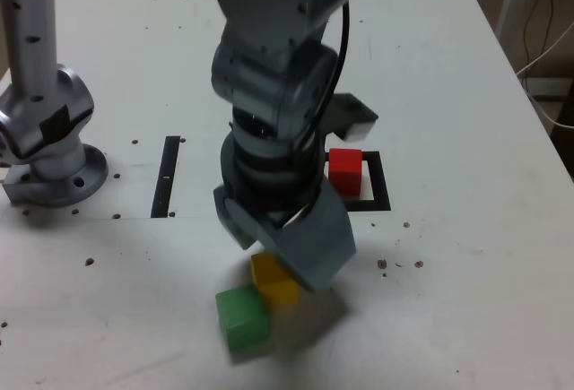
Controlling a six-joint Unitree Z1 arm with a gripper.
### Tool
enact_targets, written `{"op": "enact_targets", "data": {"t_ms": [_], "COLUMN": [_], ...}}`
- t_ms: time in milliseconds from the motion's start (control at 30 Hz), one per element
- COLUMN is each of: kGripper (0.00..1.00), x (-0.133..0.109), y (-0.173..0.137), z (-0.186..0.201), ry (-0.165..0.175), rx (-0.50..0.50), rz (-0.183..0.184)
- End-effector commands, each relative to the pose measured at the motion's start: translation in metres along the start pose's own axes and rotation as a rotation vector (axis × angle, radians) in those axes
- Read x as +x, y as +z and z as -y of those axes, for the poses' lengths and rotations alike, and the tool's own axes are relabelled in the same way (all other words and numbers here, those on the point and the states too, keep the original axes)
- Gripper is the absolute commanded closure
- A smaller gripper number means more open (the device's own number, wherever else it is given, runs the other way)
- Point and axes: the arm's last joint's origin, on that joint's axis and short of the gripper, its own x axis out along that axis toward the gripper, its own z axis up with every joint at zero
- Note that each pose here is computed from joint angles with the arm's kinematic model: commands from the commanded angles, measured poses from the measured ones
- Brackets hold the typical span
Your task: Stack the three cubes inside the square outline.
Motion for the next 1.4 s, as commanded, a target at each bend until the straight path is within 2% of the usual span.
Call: {"op": "enact_targets", "data": {"t_ms": [0,133,333,467,600,667,767,1367], "kGripper": [0.03,0.08,0.22,0.39,0.59,0.66,0.68,0.68], "x": [0.0021,0.0054,0.0090,0.0088,0.0073,0.0067,0.0068,0.0007], "y": [0.0033,0.0060,0.0084,0.0095,0.0115,0.0123,0.0127,0.0082], "z": [0.0026,0.0053,0.0063,0.0076,0.0098,0.0105,0.0109,0.0105], "ry": [0.000,-0.005,-0.009,0.001,0.016,0.021,0.021,0.023], "rx": [0.006,0.008,-0.002,-0.012,-0.010,-0.008,-0.007,-0.009], "rz": [-0.001,-0.010,-0.024,-0.020,0.000,0.008,0.012,0.010]}}
